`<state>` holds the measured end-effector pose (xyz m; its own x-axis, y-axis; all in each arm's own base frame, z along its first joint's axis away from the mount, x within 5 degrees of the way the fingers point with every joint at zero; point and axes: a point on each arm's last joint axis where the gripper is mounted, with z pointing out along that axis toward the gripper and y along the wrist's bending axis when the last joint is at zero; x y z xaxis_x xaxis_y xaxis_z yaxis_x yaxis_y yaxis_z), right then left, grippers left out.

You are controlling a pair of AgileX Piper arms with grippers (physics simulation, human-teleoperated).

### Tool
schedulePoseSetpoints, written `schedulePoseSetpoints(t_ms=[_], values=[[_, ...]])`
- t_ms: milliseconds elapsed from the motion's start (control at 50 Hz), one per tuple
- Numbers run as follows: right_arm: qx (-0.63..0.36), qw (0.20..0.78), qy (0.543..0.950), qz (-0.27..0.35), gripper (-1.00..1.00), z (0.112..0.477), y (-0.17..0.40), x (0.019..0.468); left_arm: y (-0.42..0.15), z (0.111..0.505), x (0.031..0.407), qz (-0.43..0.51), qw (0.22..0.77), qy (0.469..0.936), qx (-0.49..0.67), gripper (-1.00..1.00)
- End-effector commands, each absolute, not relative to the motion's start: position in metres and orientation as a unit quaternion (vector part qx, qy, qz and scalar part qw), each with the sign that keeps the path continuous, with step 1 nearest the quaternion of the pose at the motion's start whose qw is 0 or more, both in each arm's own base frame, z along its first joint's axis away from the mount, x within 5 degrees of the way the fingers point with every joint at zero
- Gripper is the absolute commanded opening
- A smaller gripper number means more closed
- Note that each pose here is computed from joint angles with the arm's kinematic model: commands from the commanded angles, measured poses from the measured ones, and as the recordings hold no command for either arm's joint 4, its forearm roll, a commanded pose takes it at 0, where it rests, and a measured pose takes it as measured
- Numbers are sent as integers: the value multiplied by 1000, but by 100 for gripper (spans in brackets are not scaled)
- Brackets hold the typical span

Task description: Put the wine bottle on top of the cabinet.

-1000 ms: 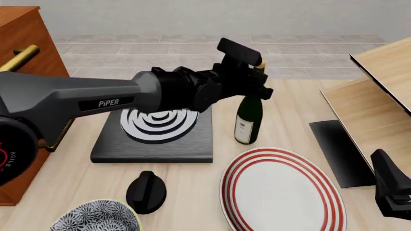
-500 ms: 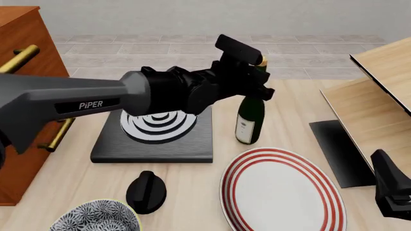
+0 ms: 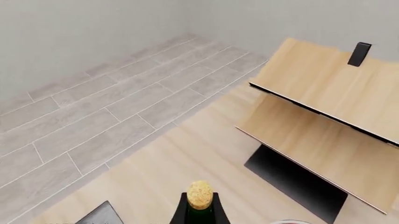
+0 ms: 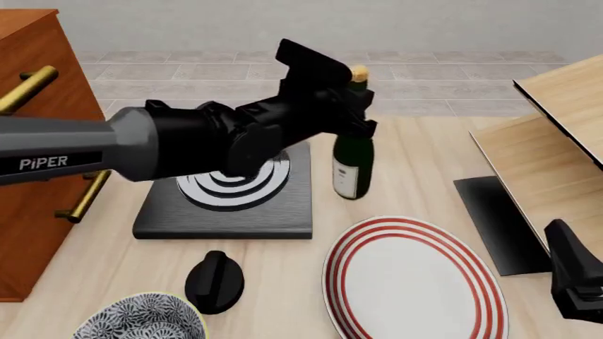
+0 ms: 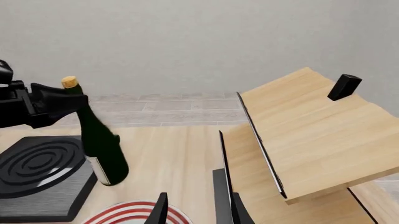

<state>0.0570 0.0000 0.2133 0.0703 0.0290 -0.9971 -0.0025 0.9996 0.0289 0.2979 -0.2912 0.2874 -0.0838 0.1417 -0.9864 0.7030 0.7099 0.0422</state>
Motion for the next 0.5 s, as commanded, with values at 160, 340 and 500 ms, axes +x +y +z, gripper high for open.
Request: schedulePoseSetpoints(t_ms=[160,340,500], values=[[9,731,682,11,100,214,0,57,-273,313,272,-247,630,674,296,-100],[9,731,683,11,100,218,0,56,-259,325,257,-250,643,662,295,-100],[9,730,683,11,100,216,0,57,-245,336,251,-264,640,670,269,-100]])
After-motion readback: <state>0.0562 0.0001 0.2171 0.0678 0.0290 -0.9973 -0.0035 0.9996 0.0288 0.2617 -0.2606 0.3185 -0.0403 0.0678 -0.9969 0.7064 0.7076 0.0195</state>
